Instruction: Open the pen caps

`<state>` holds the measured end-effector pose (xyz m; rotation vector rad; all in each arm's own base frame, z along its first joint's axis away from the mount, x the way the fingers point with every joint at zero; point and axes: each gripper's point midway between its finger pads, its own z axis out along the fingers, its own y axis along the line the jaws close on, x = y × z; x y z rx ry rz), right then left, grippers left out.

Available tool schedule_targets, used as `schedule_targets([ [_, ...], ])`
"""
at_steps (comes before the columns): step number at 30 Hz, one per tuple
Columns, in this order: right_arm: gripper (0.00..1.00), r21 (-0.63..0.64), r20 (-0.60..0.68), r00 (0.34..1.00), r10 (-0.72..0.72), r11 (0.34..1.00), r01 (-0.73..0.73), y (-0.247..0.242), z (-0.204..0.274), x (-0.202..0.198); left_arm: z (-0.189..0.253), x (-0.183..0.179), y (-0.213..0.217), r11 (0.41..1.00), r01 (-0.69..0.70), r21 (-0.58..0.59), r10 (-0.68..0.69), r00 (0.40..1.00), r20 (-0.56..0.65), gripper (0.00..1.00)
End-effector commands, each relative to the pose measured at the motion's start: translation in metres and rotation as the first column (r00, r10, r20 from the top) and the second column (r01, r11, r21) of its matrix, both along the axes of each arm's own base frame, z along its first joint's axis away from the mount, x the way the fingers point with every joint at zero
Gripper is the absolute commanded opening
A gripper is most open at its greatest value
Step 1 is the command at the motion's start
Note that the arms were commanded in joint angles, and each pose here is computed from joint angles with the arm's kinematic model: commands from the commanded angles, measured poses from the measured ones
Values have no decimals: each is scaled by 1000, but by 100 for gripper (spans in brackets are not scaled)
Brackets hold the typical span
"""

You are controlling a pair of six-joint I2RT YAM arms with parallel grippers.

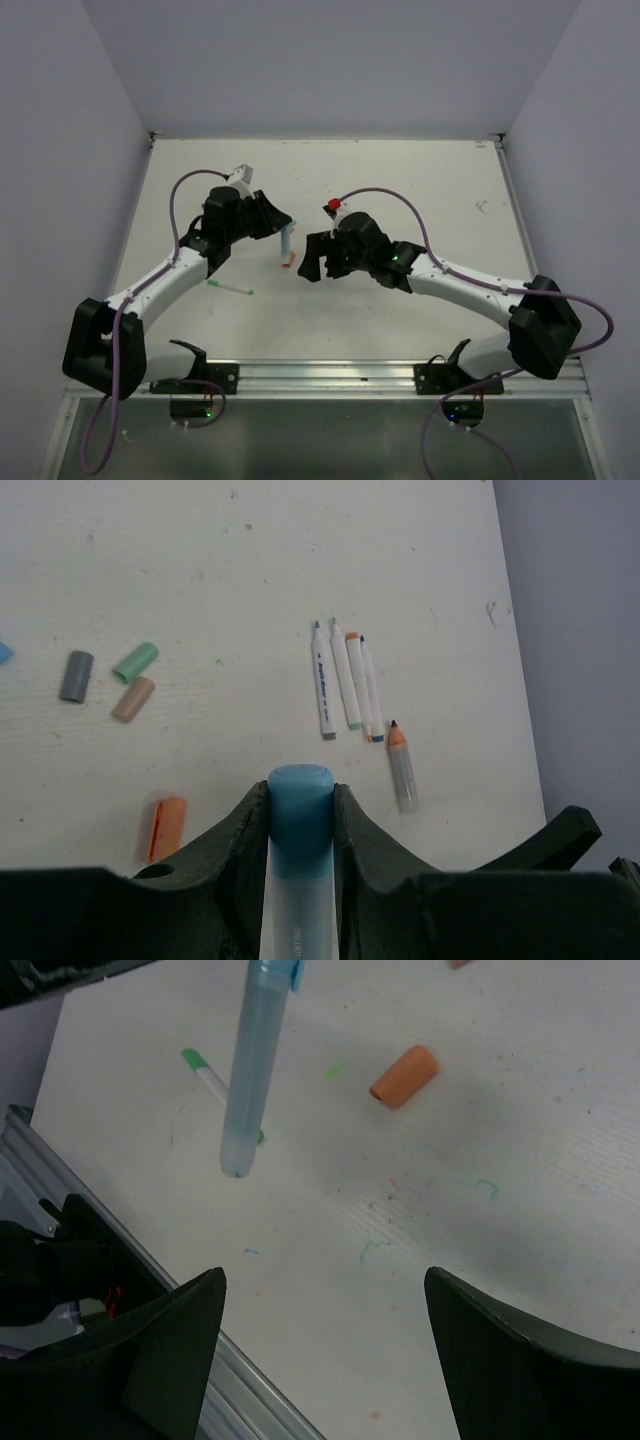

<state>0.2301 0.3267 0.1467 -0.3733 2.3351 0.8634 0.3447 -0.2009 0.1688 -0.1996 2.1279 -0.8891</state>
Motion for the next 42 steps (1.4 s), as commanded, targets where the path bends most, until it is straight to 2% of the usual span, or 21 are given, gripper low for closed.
schedule_targets([
  [1,86,104,87,995,-51,994,42,22,22,14,16,-10,-4,999,1,-51,2,999,49,0],
  [8,84,192,79,994,-73,980,57,46,20,14,11,-28,-9,994,36,-108,-33,999,31,0],
  [15,83,186,92,993,-69,981,51,69,15,16,12,-38,-16,988,83,-134,-79,996,32,0],
  [19,70,186,103,991,-86,980,66,71,8,20,14,-42,-15,986,89,-140,-83,995,46,0],
  [27,54,193,154,987,-40,981,9,84,2,18,1,-48,-16,984,93,-149,-91,996,26,0],
  [28,45,191,161,986,-36,982,5,84,1,19,0,-48,-16,984,93,-149,-91,996,24,0],
  [30,33,182,163,986,-32,983,2,85,-2,19,-2,-47,-14,986,86,-142,-84,996,25,0],
  [31,18,178,161,987,-30,984,1,85,-4,19,0,-47,-14,986,87,-140,-83,996,31,0],
  [33,3,158,153,988,-25,987,1,84,-8,18,-4,-45,-10,991,64,-121,-61,998,26,0],
  [34,0,132,143,989,-32,991,13,80,-13,18,-1,-43,-8,992,51,-116,-48,998,35,0],
  [38,0,47,165,985,-52,998,45,71,-24,15,-4,-38,8,999,-20,-33,21,1000,16,0],
  [42,0,-136,307,944,-120,976,168,51,-20,22,-13,-36,12,999,-41,-3,41,999,-15,0],
])
